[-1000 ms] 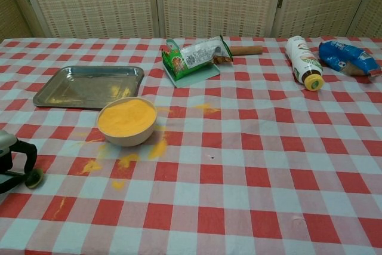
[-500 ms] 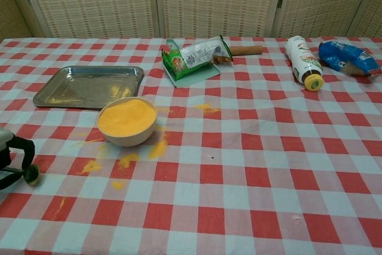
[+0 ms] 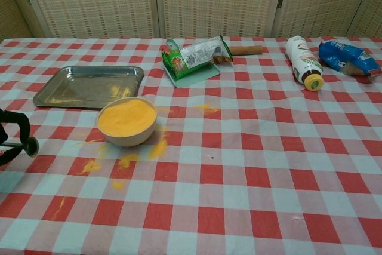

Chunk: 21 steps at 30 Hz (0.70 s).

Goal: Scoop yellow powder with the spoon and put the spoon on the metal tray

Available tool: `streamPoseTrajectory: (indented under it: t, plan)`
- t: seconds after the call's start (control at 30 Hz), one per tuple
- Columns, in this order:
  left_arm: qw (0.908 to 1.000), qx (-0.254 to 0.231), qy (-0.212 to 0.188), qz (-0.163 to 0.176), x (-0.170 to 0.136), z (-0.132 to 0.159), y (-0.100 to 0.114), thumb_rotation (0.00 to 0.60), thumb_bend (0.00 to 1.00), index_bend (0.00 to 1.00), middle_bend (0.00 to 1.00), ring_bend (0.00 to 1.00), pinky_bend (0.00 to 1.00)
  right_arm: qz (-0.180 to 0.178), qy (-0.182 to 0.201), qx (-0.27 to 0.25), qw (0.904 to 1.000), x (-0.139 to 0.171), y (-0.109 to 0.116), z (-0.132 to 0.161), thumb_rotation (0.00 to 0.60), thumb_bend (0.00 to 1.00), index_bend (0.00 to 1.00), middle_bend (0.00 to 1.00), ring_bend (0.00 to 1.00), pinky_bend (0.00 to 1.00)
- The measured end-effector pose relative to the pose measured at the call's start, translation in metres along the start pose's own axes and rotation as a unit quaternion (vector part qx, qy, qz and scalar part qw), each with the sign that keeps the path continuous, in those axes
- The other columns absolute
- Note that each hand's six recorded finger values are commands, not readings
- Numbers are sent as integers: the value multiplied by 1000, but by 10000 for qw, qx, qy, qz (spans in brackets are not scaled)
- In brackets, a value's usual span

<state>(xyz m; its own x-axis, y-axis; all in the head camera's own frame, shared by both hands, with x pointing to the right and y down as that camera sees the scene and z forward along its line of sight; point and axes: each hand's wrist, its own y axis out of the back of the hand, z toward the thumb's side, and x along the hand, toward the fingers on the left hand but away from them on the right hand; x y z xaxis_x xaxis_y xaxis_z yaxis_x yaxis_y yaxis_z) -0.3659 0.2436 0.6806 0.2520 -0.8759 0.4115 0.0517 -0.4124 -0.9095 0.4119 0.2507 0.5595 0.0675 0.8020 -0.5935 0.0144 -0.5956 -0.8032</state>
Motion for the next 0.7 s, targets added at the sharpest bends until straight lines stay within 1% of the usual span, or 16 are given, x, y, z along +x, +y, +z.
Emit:
streamPoseTrajectory:
  t: [0.1, 0.17, 0.23, 0.33, 0.43, 0.57, 0.7]
  plan:
    - [9989, 130, 32, 442, 3, 1, 7, 600, 605, 972, 1000, 1000, 1000, -2, 5, -4, 10000, 0, 0, 0, 600, 112, 0, 0, 0, 0]
    - [9968, 311, 60, 728, 6, 4, 11, 600, 609, 976, 1000, 1000, 1000, -7, 6, -14, 10000, 0, 1, 0, 600, 112, 0, 0, 0, 0]
    - [9945, 534, 63, 896, 9, 7, 14, 600, 625, 978, 1000, 1000, 1000, -6, 10, -24, 10000, 0, 1, 0, 600, 112, 0, 0, 0, 0]
    - [9890, 991, 32, 1098, 15, 15, 17, 600, 633, 979, 1000, 1000, 1000, 7, 22, -35, 10000, 0, 1, 0, 600, 112, 0, 0, 0, 0]
    - [9800, 1509, -6, 1295, 24, 25, 20, 600, 640, 981, 1000, 1000, 1000, 3, 32, -50, 10000, 1, 2, -1, 600, 112, 0, 0, 0, 0]
    - [9634, 2126, -67, 1633, 41, 45, 27, 600, 648, 983, 1000, 1000, 1000, -6, 39, -83, 10000, 1, 4, -2, 600, 112, 0, 0, 0, 0]
    - [9501, 2468, -114, 1904, 58, 68, 33, 600, 652, 983, 1000, 1000, 1000, -20, 48, -124, 9999, 2, 6, -3, 600, 112, 0, 0, 0, 0]
